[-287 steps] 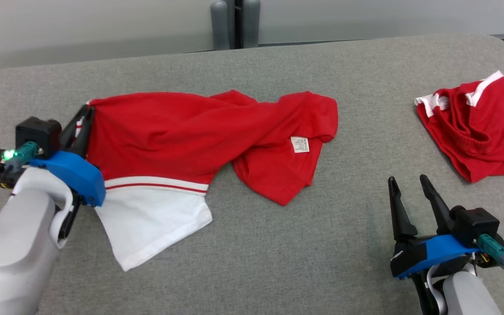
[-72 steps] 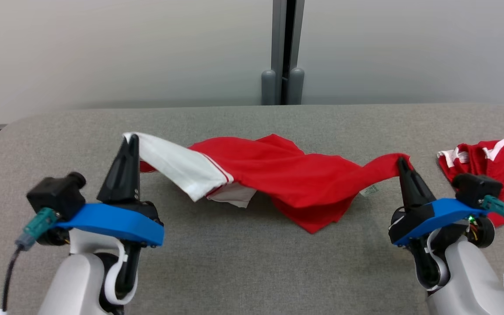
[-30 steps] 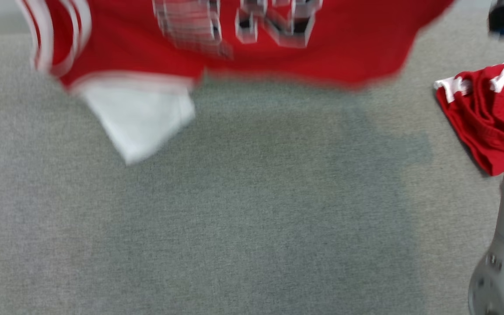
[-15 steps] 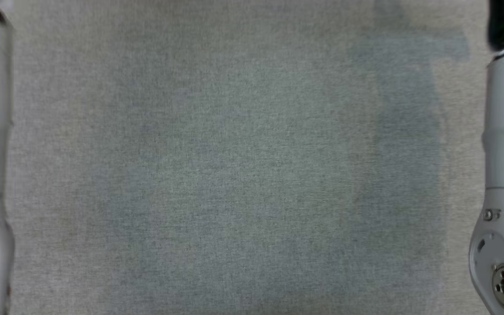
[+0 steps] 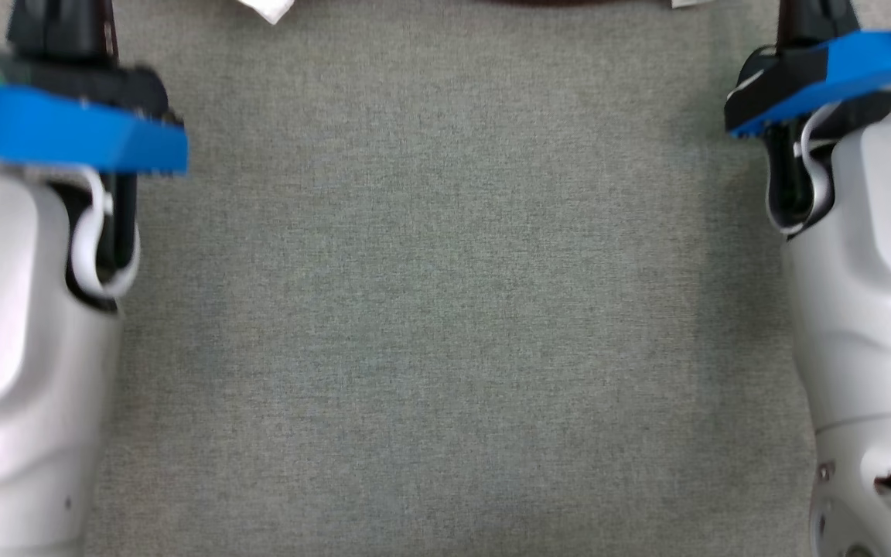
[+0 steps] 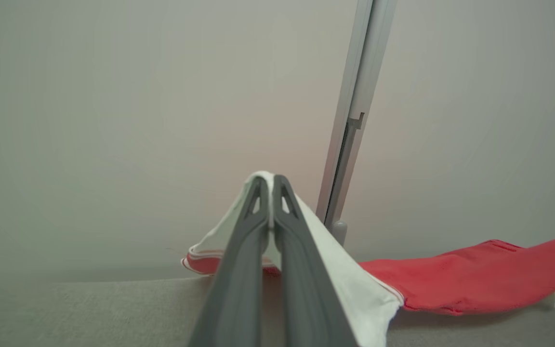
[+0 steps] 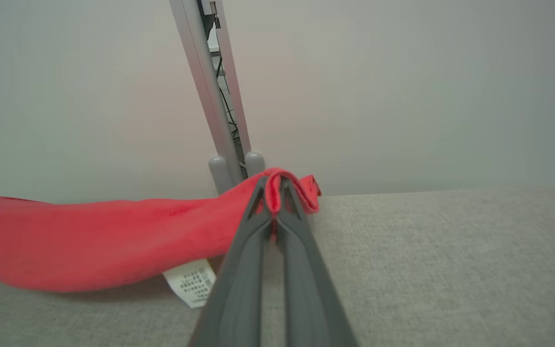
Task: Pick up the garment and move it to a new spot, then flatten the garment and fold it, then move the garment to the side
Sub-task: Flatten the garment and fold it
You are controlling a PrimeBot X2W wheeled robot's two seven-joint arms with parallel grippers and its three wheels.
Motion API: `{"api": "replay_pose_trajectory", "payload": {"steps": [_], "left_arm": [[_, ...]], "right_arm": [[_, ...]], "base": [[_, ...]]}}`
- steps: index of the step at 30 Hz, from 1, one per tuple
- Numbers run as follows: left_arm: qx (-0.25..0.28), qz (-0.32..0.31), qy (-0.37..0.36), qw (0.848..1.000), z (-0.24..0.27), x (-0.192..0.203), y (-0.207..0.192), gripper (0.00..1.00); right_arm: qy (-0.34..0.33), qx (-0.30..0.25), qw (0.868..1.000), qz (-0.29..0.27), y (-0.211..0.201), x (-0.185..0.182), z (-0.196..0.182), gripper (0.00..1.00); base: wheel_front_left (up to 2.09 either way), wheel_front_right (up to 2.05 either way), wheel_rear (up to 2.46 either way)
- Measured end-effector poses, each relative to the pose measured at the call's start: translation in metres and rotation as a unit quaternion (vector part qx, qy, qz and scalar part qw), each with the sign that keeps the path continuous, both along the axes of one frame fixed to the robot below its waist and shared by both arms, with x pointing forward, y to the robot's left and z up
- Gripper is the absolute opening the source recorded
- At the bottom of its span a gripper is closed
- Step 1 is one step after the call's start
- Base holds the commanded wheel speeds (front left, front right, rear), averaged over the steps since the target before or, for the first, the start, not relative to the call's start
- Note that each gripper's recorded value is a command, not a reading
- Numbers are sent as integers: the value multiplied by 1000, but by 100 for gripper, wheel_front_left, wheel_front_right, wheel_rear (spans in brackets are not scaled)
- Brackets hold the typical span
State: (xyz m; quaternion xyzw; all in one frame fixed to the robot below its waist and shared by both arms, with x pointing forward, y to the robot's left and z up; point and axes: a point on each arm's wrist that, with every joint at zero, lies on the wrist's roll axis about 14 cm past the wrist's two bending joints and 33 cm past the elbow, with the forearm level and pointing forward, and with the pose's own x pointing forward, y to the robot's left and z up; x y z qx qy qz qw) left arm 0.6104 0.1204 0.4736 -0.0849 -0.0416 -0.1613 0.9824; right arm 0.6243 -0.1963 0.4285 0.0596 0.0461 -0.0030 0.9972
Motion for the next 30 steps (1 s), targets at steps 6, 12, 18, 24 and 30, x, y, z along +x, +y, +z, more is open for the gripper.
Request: {"api": "replay_pose_trajectory", "payload": {"steps": [6,12,18,24,30], "left_arm": [[-32,27,6,999,3,-46,12,0],[-38,61,10,997,20,-111,28,0],[-36,79,17,996,43,-182,37,0],[-44,79,15,996,71,-239,34,0],[-9,75,37,996,73,-279,32,0]], "right_arm": [[-30,33,999,9,8,-34,17,0],[-49,44,998,20,17,-83,38,0],[-73,63,995,14,15,-142,63,0],[-88,69,994,-3,1,-202,86,0],[-53,69,996,-13,-10,-254,84,0]], "base": [[0,0,0],[0,0,0],[0,0,0],[0,0,0],[0,0,0]]}}
